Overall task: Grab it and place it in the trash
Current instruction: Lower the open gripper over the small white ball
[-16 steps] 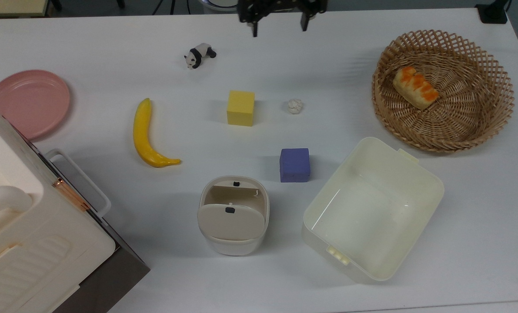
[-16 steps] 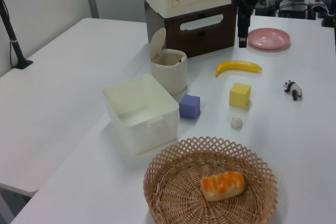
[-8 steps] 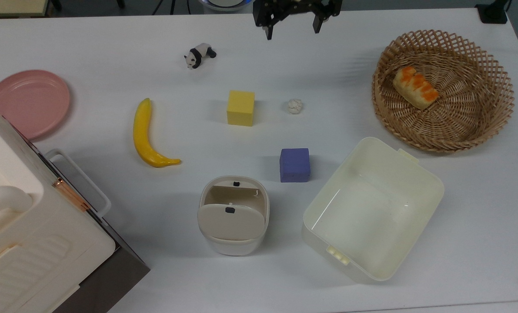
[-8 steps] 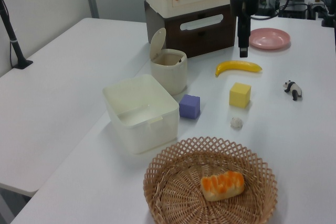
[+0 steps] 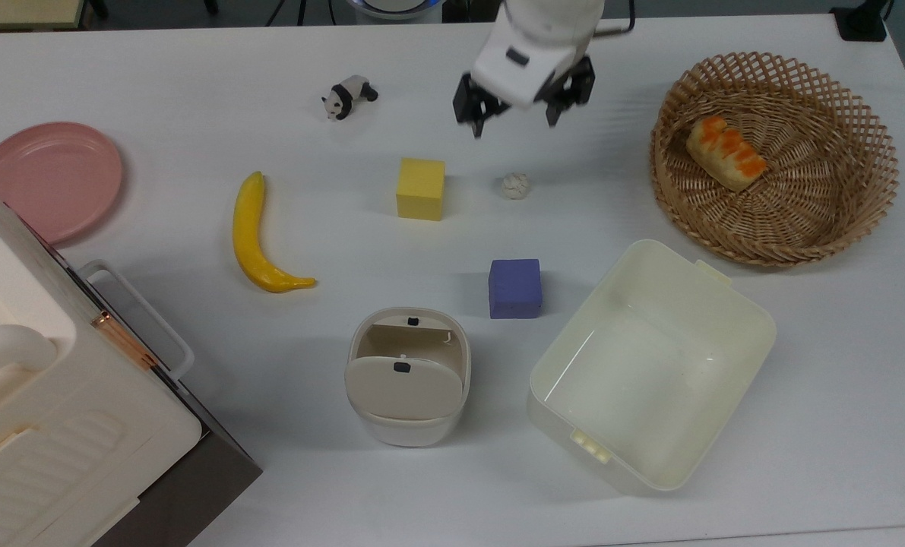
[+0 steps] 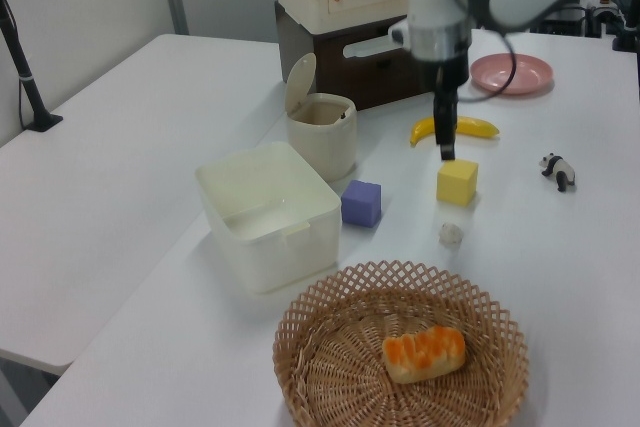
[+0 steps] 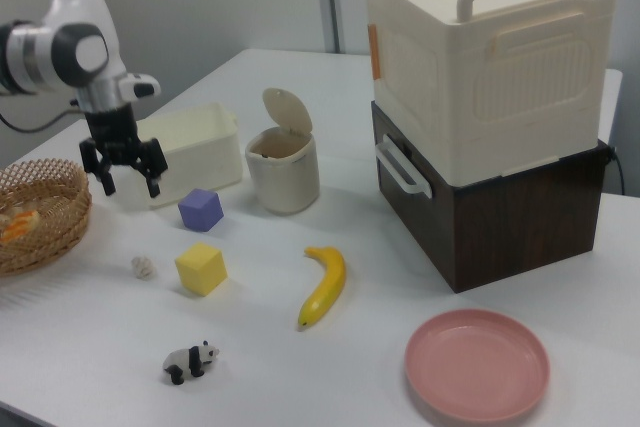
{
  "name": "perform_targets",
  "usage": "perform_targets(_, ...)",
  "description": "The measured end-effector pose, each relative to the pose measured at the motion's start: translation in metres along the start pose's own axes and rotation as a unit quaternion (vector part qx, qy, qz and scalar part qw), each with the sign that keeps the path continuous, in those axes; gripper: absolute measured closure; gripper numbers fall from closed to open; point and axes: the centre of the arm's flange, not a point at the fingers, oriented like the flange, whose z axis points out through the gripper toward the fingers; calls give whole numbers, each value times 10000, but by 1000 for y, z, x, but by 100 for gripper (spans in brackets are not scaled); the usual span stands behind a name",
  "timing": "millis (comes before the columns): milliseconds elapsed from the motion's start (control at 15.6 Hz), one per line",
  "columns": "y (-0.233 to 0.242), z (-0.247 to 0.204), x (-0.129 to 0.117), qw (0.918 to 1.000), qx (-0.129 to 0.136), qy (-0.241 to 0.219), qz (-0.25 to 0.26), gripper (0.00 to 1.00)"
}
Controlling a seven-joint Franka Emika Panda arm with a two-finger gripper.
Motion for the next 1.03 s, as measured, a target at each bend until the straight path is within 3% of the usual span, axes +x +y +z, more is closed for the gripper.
perform_targets(193, -8, 42, 10, 9999, -12, 90, -53, 0)
perform_targets(514, -33, 91, 6, 9996, -54, 32, -263, 0)
perform_targets(1027, -34, 135, 4, 9996, -76, 14, -275, 2)
